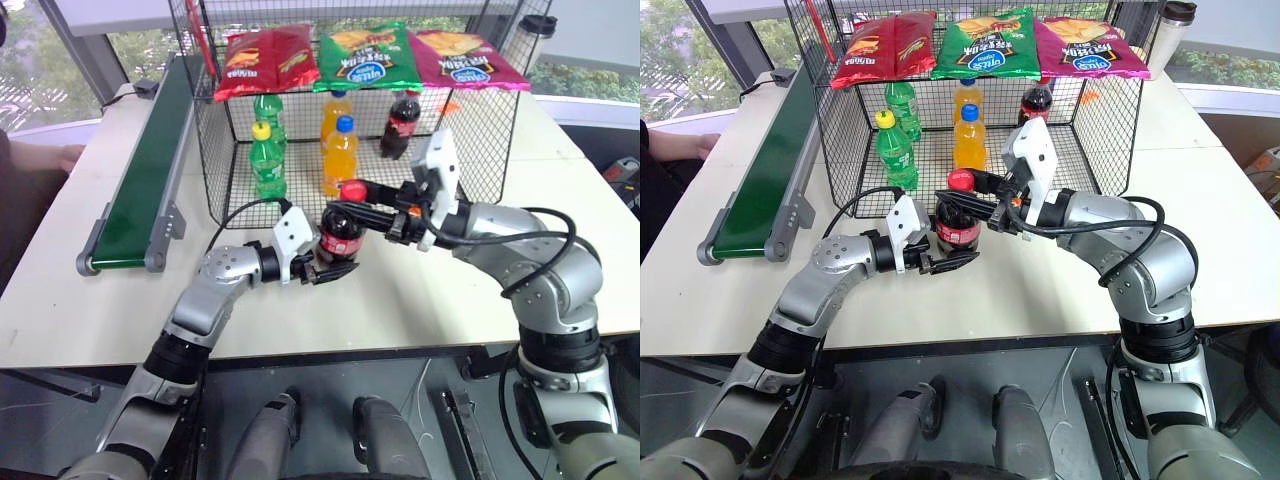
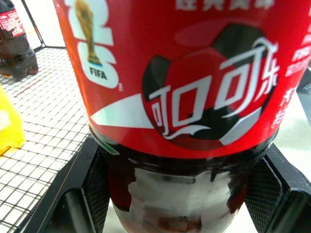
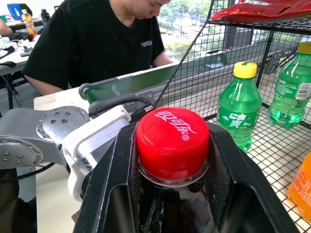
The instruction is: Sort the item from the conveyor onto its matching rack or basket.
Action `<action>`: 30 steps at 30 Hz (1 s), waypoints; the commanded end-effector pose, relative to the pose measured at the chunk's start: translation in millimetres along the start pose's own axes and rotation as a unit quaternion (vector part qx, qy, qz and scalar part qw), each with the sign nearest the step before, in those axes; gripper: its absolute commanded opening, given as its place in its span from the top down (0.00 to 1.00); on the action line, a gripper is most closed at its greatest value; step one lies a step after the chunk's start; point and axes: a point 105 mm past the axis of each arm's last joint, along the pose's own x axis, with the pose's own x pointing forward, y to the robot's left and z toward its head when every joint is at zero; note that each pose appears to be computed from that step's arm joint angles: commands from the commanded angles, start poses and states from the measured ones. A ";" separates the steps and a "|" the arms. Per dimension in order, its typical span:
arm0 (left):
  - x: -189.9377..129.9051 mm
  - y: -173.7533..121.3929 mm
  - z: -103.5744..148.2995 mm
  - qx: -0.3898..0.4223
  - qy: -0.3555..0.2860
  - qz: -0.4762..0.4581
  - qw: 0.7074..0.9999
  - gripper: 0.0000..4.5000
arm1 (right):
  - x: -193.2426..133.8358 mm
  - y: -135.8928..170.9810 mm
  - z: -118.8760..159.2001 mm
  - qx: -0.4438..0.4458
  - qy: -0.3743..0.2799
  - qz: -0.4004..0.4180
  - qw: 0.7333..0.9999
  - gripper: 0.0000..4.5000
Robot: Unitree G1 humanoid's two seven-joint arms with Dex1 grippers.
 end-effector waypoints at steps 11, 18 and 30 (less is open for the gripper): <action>-2.6 3.6 20.7 0.002 -0.032 -0.004 0.999 0.02 | -4.0 -7.6 6.3 -0.010 -0.014 -0.021 1.000 0.75; -12.9 2.7 11.1 -0.006 -0.013 0.005 1.000 0.01 | -4.3 -14.2 9.2 -0.008 -0.019 -0.041 0.999 0.75; -51.7 12.7 -20.5 -0.040 0.017 0.136 0.990 0.01 | -28.1 -93.2 22.2 -0.048 -0.015 -0.225 0.973 0.75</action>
